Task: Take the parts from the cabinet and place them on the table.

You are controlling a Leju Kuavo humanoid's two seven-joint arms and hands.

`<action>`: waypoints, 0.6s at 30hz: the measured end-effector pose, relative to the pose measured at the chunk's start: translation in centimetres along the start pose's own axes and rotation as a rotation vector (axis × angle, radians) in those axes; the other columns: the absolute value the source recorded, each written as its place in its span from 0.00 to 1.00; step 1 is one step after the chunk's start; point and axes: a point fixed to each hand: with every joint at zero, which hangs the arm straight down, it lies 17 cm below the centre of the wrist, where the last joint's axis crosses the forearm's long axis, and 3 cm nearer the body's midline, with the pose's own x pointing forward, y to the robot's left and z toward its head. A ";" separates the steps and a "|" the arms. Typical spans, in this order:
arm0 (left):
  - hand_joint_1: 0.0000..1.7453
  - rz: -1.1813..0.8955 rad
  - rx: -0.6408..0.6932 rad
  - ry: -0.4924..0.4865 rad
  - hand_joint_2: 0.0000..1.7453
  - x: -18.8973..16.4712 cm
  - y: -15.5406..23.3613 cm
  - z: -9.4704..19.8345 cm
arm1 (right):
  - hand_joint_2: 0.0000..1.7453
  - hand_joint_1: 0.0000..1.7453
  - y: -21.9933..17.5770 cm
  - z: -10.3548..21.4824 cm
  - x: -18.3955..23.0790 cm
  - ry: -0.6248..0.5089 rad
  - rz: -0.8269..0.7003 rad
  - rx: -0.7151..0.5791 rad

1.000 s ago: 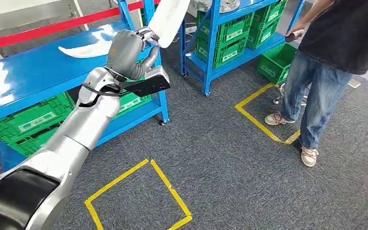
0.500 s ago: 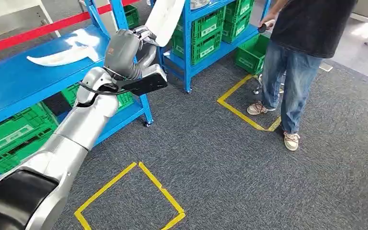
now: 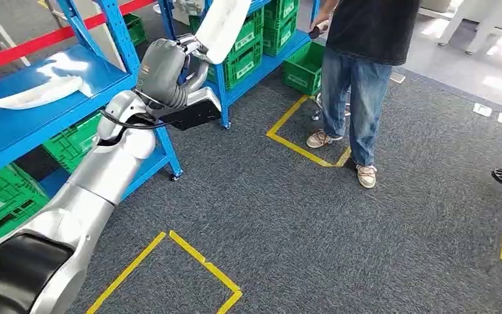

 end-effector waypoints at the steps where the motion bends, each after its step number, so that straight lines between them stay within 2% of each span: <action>1: 1.00 0.001 0.001 -0.004 1.00 0.2 0.2 -0.1 | 0.00 0.00 0.0 0.0 0.0 0.000 0.001 0.000; 18: 1.00 -0.007 0.003 -0.003 1.00 0.0 0.9 -0.3 | 0.00 0.00 0.0 -0.1 0.4 -0.006 0.004 0.001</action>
